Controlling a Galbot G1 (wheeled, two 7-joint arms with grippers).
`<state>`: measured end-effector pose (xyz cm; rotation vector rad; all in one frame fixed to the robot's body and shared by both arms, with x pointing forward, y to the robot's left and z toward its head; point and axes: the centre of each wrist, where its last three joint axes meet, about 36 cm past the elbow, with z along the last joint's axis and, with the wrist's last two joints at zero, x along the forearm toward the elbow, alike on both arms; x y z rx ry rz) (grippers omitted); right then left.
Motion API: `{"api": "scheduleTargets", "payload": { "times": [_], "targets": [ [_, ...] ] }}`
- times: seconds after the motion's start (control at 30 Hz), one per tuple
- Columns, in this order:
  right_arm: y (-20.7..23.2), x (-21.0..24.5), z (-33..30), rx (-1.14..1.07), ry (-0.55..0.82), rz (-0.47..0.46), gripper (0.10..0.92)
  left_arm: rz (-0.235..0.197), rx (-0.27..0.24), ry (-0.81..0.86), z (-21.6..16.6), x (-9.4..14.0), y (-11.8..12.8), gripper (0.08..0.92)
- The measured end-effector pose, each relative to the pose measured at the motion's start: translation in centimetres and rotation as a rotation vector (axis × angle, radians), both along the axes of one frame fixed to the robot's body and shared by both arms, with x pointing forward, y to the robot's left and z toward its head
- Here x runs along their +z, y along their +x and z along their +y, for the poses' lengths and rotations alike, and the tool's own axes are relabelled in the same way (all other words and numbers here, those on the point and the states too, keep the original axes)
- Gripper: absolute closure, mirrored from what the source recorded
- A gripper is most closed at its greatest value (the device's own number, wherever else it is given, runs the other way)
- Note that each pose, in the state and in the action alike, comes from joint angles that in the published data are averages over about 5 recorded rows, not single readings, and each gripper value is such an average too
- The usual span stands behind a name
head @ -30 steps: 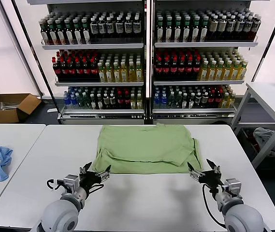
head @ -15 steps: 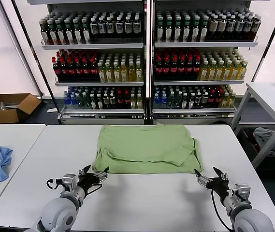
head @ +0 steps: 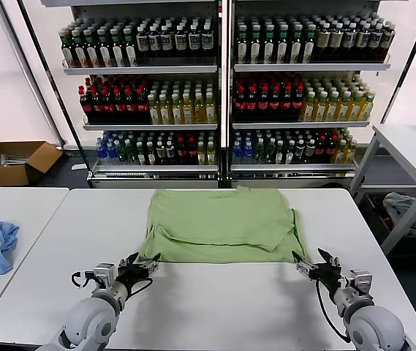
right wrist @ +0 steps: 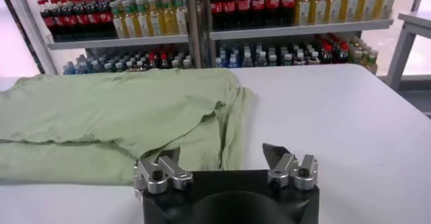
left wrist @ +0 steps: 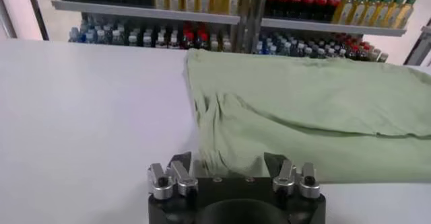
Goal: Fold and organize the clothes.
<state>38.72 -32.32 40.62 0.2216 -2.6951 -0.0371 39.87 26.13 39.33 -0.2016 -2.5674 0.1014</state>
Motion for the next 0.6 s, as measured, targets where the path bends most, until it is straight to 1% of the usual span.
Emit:
{"api": "scheduleTargets", "payload": {
  "times": [0.1,0.33,0.4,0.47,0.6],
  "targets": [
    [0.4,-0.2,0.4,0.010,-0.006,0.001,0.312,0.003,0.002,0.000,0.1,-0.2,0.0,0.382],
    [0.8,-1.1,1.3,0.036,-0.023,0.015,0.332,0.008,0.002,0.003,0.1,-0.7,0.0,0.398],
    [0.7,-1.3,1.5,0.042,-0.029,0.023,0.348,0.010,0.000,0.003,0.1,-0.7,0.0,0.425],
    [0.7,-1.6,1.6,0.046,-0.036,0.030,0.387,0.012,-0.004,0.002,0.0,-0.8,-0.1,0.474],
    [0.6,-2.0,1.6,0.049,-0.042,0.038,0.487,0.016,-0.015,0.002,-0.2,-0.9,-0.4,0.587]
  ]
}}
